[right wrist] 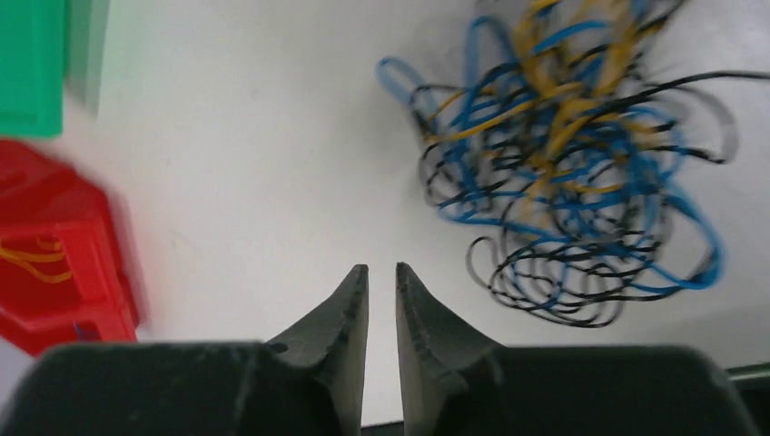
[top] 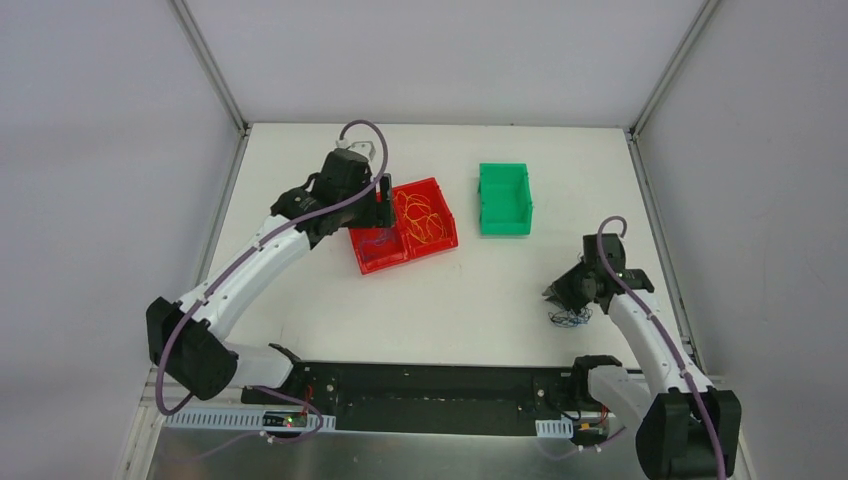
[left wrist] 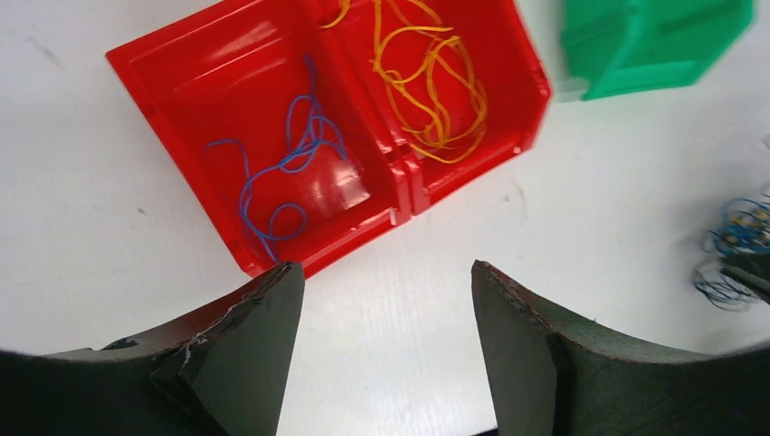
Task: Untangle the cables
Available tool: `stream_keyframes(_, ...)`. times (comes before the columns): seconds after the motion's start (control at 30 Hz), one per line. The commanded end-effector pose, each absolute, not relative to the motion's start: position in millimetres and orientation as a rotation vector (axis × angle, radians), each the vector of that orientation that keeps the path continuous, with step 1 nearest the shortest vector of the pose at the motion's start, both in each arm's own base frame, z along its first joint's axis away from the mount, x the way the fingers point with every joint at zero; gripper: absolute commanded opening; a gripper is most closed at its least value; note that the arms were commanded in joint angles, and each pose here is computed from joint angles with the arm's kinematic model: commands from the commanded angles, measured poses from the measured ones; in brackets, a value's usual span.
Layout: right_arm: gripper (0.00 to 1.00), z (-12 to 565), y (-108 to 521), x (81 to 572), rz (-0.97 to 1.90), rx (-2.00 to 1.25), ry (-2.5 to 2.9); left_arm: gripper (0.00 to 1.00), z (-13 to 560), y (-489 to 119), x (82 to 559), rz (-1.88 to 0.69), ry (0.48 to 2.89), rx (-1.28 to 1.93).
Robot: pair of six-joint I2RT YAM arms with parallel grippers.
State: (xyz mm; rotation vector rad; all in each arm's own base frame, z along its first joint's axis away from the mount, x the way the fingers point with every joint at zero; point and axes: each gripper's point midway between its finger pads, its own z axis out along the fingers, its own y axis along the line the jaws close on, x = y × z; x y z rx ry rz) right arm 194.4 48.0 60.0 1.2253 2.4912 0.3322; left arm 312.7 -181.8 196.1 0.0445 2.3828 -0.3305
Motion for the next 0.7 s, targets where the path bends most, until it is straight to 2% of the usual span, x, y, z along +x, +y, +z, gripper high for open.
stream_keyframes(0.0, 0.09, 86, 105, 211, 0.64, 1.109, 2.489, 0.69, 219, -211, 293, -0.538, 2.32, 0.176)
stream_keyframes(0.03, 0.01, 92, 117, 212, 0.684, 1.084, 2.492, 0.69, 220, -218, 289, -0.578, 2.31, 0.214)
stream_keyframes(0.17, 0.0, 115, 160, 210, 0.773, 0.978, 2.506, 0.68, 223, -245, 278, -0.721, 2.253, 0.292)
stream_keyframes(0.23, 0.02, 127, 162, 212, 0.738, 0.951, 2.494, 0.68, 221, -259, 273, -0.784, 2.242, 0.319)
stream_keyframes(0.27, 0.13, 130, 155, 212, 0.675, 0.958, 2.489, 0.68, 220, -265, 270, -0.808, 2.238, 0.338)
stream_keyframes(0.3, 0.31, 128, 132, 213, 0.511, 0.986, 2.461, 0.68, 219, -273, 266, -0.824, 2.235, 0.36)
stream_keyframes(0.33, 0.57, 127, 110, 212, 0.362, 1.024, 2.424, 0.68, 218, -279, 264, -0.831, 2.232, 0.383)
stream_keyframes(0.43, 0.83, 129, 54, 204, 0.083, 1.193, 2.325, 0.68, 215, -292, 256, -0.84, 2.229, 0.435)
stream_keyframes(0.5, 0.86, 128, 31, 200, 0.028, 1.245, 2.306, 0.68, 213, -295, 254, -0.846, 2.232, 0.442)
stream_keyframes(0.67, 0.8, 133, -17, 194, -0.141, 1.262, 2.222, 0.68, 214, -296, 251, -0.857, 2.219, 0.444)
